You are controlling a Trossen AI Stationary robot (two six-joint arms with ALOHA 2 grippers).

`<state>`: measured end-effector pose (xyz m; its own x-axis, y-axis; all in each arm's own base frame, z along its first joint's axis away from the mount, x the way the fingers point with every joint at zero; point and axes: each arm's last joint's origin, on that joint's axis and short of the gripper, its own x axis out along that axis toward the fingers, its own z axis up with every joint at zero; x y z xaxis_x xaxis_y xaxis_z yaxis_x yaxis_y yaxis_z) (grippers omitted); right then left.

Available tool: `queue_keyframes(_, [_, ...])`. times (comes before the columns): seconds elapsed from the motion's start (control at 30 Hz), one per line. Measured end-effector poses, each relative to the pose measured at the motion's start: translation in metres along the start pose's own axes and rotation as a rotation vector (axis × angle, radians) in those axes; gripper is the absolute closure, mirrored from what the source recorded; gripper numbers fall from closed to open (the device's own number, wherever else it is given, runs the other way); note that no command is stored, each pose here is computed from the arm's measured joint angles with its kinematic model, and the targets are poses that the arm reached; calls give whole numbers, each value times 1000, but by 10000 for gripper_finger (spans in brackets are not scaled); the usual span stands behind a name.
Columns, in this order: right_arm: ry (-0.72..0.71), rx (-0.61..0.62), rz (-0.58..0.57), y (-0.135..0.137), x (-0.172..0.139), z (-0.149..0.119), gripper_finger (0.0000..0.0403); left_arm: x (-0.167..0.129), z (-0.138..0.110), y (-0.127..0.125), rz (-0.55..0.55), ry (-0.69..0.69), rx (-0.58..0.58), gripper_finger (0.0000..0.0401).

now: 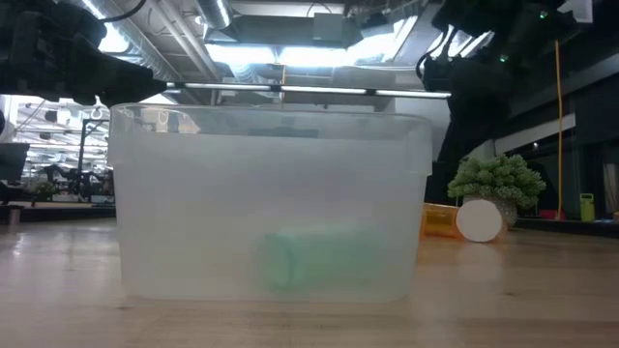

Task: Pick and place medicine bottles into bin by pill shape (circle, oval)
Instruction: Put the large orange pill bottle into the red bin

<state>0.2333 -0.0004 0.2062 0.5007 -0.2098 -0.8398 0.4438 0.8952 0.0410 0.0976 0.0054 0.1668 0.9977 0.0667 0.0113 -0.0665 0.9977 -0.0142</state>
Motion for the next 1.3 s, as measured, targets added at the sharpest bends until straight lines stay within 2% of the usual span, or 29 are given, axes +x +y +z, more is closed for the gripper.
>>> queue_keyframes(0.07, [-13, 17, 6, 1, 0, 1, 215, 0, 0, 0, 0, 0, 0, 228])
queue_keyframes(0.2, [-23, 176, 8, 0, 0, 3, 210, 0, 0, 0, 0, 0, 0, 228])
queue_keyframes(0.37, [-27, 274, -34, -1, 3, 2, 175, 0, 0, 0, 0, 0, 0, 228])
queue_keyframes(0.57, [-43, 263, -124, -1, 18, 3, 133, 0, 0, 0, 0, 0, 0, 228])
queue_keyframes(0.77, [60, 338, -54, 4, 32, -1, 131, 0, 0, 0, 0, 0, 0, 228])
queue_keyframes(1.0, [106, 329, -125, -1, 52, -4, 131, 0, 0, 0, 0, 0, 0, 228])
queue_keyframes(1.3, [194, 344, -108, -12, 79, -5, 131, 0, 0, 0, 0, 0, 0, 228])
